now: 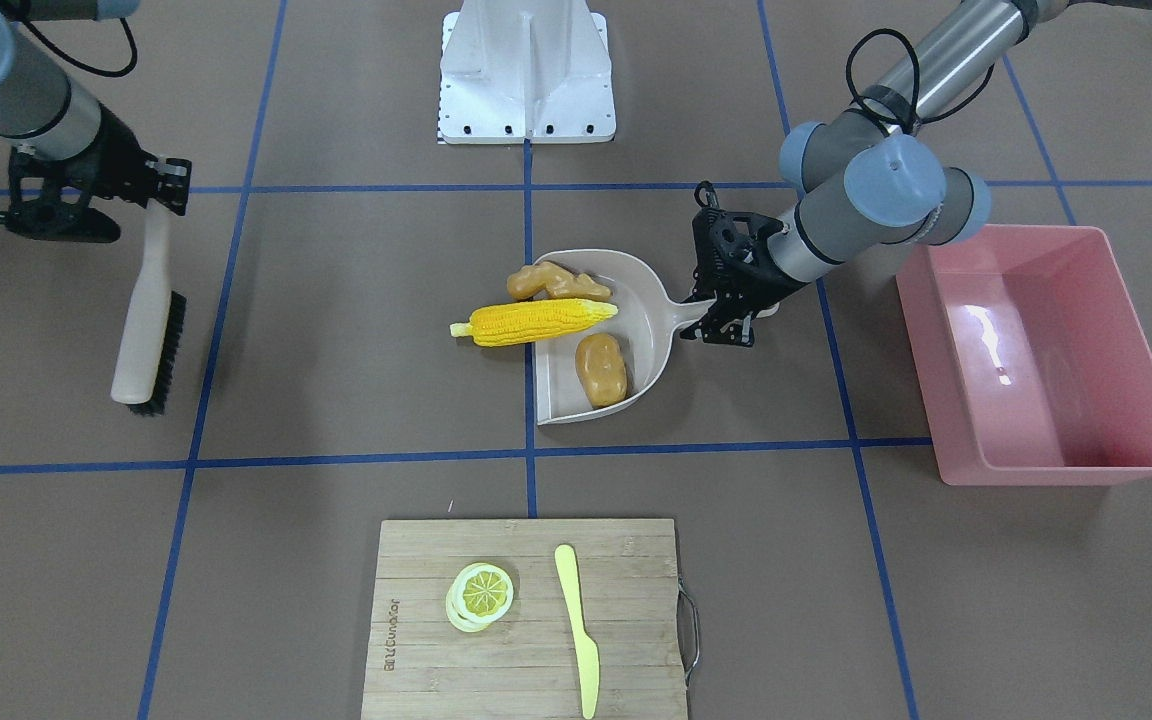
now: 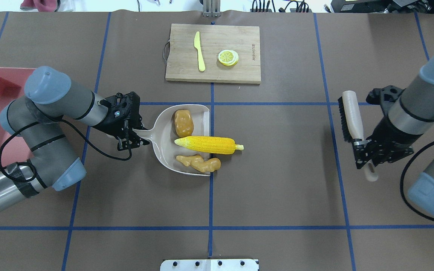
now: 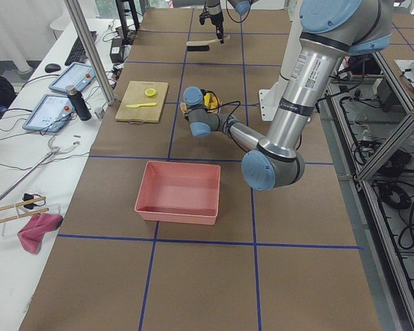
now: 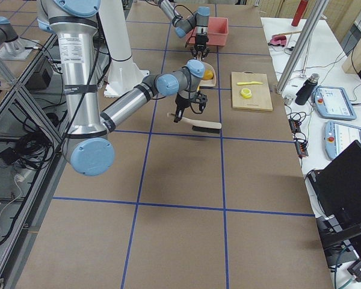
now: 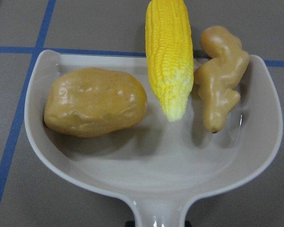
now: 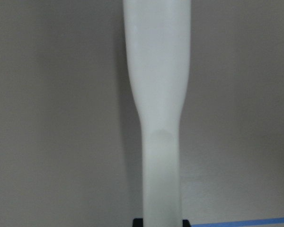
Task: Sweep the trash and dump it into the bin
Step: 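Sweep the brush again toward the dustpan with the right gripper, then lift the dustpan toward the pink bin with left gripper while right withdraws brush, then tip the dustpan over the pink bin with the left gripper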
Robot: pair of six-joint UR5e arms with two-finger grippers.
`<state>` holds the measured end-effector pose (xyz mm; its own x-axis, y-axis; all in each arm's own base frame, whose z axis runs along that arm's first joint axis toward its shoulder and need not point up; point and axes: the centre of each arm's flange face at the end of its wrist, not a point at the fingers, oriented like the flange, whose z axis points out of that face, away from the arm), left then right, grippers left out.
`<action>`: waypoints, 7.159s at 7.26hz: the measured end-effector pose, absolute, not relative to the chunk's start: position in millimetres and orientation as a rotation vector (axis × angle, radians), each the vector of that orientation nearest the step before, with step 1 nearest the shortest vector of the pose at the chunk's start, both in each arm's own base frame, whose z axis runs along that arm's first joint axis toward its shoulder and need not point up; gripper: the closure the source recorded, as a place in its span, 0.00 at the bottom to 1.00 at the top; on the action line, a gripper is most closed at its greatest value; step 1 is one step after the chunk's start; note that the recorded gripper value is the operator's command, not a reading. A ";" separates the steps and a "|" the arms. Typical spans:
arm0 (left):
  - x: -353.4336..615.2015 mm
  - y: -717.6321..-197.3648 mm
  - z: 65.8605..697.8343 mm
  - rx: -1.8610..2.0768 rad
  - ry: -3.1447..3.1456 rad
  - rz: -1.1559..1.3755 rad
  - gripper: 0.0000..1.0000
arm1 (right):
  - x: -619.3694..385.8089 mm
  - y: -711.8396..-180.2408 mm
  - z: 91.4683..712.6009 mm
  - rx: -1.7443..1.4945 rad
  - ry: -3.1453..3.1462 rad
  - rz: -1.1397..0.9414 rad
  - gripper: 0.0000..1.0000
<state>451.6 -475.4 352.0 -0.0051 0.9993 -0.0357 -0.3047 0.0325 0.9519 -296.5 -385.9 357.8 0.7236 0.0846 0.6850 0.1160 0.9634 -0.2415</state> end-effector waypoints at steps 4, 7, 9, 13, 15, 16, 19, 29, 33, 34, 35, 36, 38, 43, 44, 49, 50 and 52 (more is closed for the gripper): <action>452.3 -475.3 352.8 0.948 1.001 1.323 1.00 | -401.6 -362.6 297.1 -0.307 -0.774 -0.046 1.00; 453.4 -476.1 355.8 0.943 0.997 1.322 1.00 | -450.5 -344.8 270.9 -0.329 -0.785 -0.088 1.00; 453.7 -476.4 356.6 0.942 0.995 1.321 1.00 | -474.2 -338.5 259.2 -0.327 -0.813 -0.114 1.00; 453.8 -476.7 356.9 0.942 0.993 1.320 1.00 | -526.7 -346.6 239.4 -0.331 -0.879 -0.087 1.00; 453.8 -476.7 357.0 0.942 0.993 1.319 1.00 | -550.1 -349.5 214.4 -0.347 -0.889 -0.064 1.00; 453.8 -476.7 357.0 0.941 0.993 1.319 1.00 | -559.2 -352.4 202.7 -0.351 -0.893 -0.056 1.00; 453.7 -476.8 356.8 0.942 0.992 1.319 1.00 | -576.8 -365.3 166.5 -0.362 -0.911 -0.029 1.00; 417.8 -473.5 311.1 1.029 1.012 1.269 1.00 | -284.4 -397.9 296.2 -0.248 -0.832 -0.021 1.00; 327.3 -495.2 317.8 1.061 0.929 1.158 1.00 | -164.6 -334.3 445.7 -0.239 -0.729 -0.160 1.00; 295.2 -490.7 326.6 1.061 0.906 1.126 1.00 | -146.4 -324.4 491.1 -0.228 -0.729 -0.178 1.00; 261.2 -483.9 342.0 1.048 0.891 1.094 1.00 | -128.6 -319.3 537.0 -0.203 -0.741 -0.187 1.00; 223.9 -476.7 362.0 1.020 0.888 1.061 1.00 | -115.4 -313.9 568.2 -0.188 -0.748 -0.183 1.00; 142.5 -462.0 409.3 0.944 0.909 0.974 1.00 | -101.9 -306.3 609.8 -0.177 -0.749 -0.178 1.00; -22.0 -433.7 552.9 0.873 0.793 0.905 1.00 | -96.5 -303.8 667.3 -0.155 -0.776 -0.177 1.00; -44.0 -432.9 574.9 0.891 0.733 0.964 1.00 | -96.6 -303.8 669.9 -0.159 -0.777 -0.175 0.93; -72.7 -449.2 534.0 1.025 0.108 1.322 1.00 | -83.9 -306.2 675.1 -0.172 -0.815 -0.132 0.00; -65.9 -453.6 524.7 1.037 0.028 1.397 1.00 | -73.3 -309.1 672.8 -0.160 -0.834 -0.107 0.00; -46.1 -459.5 505.2 1.058 -0.048 1.477 1.00 | -42.0 -316.4 671.0 -0.107 -0.849 -0.067 0.00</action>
<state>-46.1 -459.5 505.2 0.1773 0.7687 0.6145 -0.8072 -0.2437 0.5377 -42.0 -316.4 671.0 0.6587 -0.0163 0.7522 0.1019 0.9925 -0.0678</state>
